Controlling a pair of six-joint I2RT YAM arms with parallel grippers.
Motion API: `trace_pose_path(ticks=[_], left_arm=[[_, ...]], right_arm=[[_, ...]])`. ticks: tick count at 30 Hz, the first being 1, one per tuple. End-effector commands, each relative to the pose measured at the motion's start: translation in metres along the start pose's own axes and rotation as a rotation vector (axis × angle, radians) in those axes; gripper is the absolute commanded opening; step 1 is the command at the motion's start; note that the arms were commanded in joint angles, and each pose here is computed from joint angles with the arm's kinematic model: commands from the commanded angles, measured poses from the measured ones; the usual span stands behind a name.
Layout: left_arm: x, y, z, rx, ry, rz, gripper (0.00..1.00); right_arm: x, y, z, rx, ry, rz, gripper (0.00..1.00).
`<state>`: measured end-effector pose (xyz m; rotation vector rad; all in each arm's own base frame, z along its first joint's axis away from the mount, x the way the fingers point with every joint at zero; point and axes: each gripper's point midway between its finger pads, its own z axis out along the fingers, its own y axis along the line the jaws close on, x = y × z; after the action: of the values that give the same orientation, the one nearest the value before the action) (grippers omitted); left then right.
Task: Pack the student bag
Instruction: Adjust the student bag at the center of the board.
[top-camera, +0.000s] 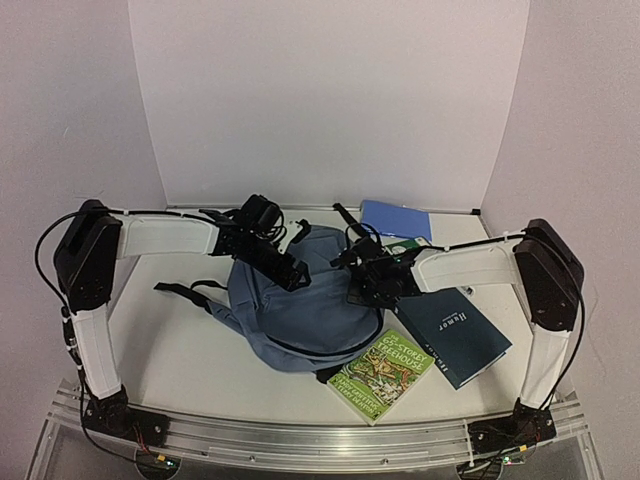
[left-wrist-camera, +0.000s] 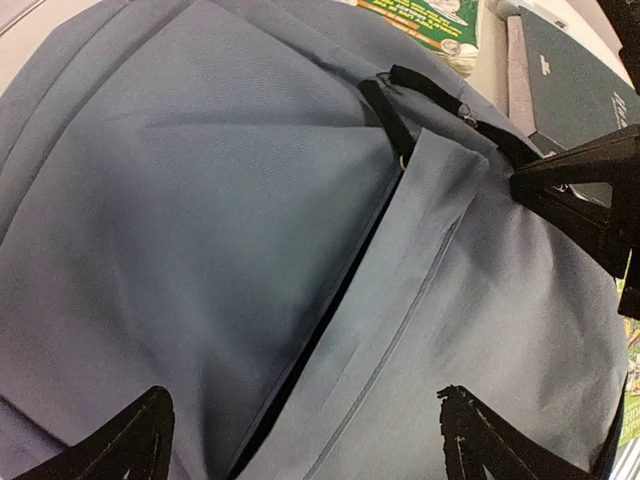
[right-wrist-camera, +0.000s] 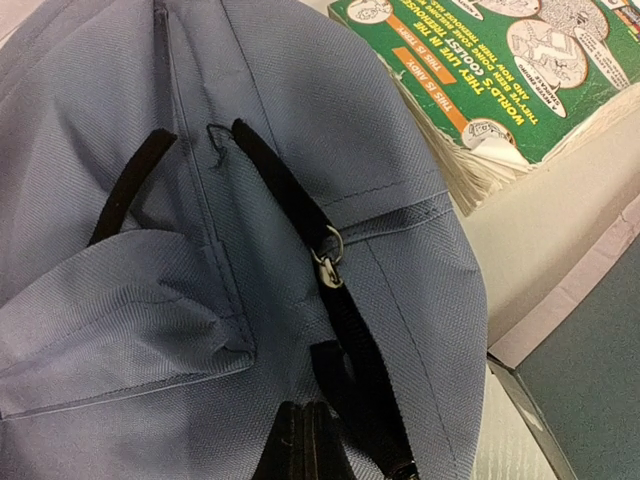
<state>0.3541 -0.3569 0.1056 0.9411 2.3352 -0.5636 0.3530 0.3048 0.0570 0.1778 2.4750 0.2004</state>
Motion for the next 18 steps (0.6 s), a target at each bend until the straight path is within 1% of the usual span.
trace_pose_path(ticks=[1,5,6,7,9,14,15,16,18], left_arm=[[-0.04,-0.018,0.009,0.091,-0.101,0.137,0.92],[-0.031,-0.021,0.031,0.09,-0.065,0.178,0.91],[-0.028,-0.021,0.037,0.076,-0.054,0.192,0.91],[-0.024,-0.02,0.042,0.061,-0.042,0.203,0.87],[-0.017,-0.012,0.052,0.007,-0.016,0.203,0.72],[-0.007,0.013,0.058,-0.126,0.01,0.141,0.1],[-0.006,0.015,0.057,-0.143,0.001,0.128,0.03],[-0.007,0.018,0.055,-0.157,-0.01,0.119,0.01],[-0.009,0.028,0.049,-0.22,-0.031,0.095,0.0]], right_arm=[[-0.012,0.007,-0.019,-0.055,-0.026,0.034,0.0],[-0.012,0.008,-0.021,-0.065,-0.025,0.037,0.0],[-0.012,0.008,-0.021,-0.067,-0.025,0.039,0.0],[-0.012,0.008,-0.021,-0.068,-0.024,0.041,0.0],[-0.013,0.008,-0.023,-0.071,-0.026,0.047,0.0],[-0.009,0.003,-0.028,-0.081,-0.009,0.08,0.0],[-0.006,0.002,-0.03,-0.087,0.001,0.087,0.0],[-0.003,0.001,-0.032,-0.094,0.012,0.092,0.0],[0.003,-0.003,-0.035,-0.101,0.032,0.104,0.0]])
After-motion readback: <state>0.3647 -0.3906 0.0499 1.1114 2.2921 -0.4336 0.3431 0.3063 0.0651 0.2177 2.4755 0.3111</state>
